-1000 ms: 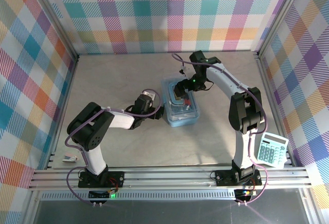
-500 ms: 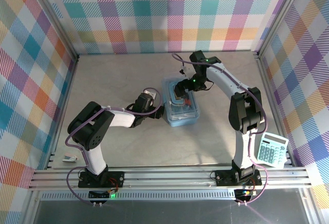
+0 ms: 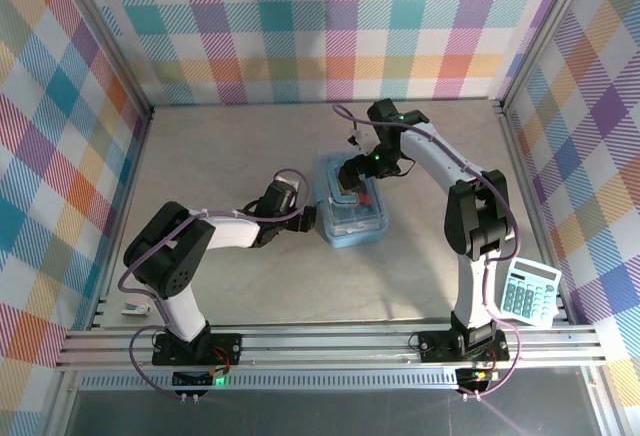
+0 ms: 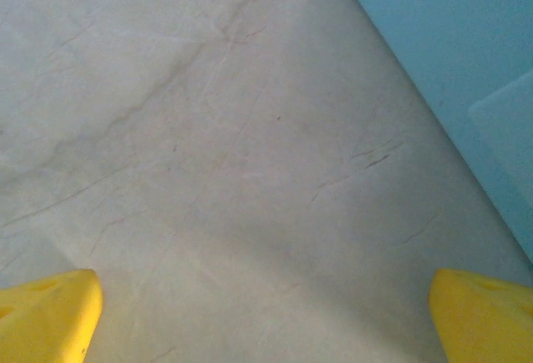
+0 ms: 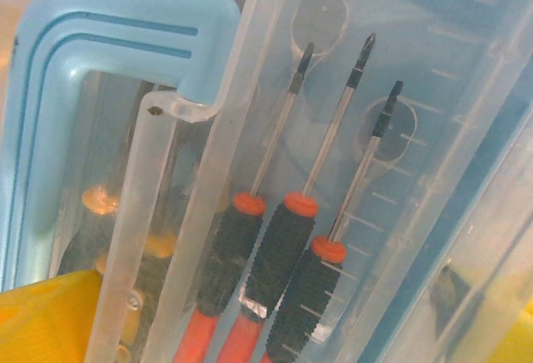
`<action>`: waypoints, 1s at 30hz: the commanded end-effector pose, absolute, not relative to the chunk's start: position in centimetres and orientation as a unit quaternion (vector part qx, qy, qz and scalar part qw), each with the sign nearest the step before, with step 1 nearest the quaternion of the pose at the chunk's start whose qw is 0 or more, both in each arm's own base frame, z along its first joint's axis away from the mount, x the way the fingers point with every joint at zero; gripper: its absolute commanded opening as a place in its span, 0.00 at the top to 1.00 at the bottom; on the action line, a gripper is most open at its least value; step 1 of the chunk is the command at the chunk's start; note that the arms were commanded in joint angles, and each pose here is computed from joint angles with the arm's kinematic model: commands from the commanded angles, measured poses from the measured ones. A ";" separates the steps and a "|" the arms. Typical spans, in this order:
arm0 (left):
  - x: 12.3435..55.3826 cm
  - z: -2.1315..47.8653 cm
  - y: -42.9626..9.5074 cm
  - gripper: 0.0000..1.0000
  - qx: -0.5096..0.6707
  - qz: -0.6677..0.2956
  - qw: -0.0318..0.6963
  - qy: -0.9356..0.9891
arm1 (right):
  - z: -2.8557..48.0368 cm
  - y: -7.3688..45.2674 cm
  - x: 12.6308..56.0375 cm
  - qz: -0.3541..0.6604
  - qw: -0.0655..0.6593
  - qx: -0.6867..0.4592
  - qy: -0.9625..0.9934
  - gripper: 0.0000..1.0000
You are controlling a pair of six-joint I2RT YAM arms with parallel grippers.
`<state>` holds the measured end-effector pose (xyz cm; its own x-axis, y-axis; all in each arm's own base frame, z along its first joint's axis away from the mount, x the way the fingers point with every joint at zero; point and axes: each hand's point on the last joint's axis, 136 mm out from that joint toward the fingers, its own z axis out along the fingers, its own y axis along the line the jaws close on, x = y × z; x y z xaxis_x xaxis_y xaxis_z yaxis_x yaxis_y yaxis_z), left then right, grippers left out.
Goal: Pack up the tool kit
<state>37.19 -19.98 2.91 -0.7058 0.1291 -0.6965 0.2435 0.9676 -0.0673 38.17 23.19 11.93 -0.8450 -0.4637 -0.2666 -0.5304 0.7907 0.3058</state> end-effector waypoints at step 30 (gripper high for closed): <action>39.9 6.4 -20.1 0.00 0.076 -0.082 0.365 0.924 | 11.1 24.8 34.1 0.222 0.018 -0.291 0.930 0.01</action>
<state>39.58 -18.90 4.38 -0.7423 0.0751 -0.6658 0.1582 0.9852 -0.0652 37.08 23.93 11.90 -0.8371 -0.4878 -0.2476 -0.5461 0.7724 0.3244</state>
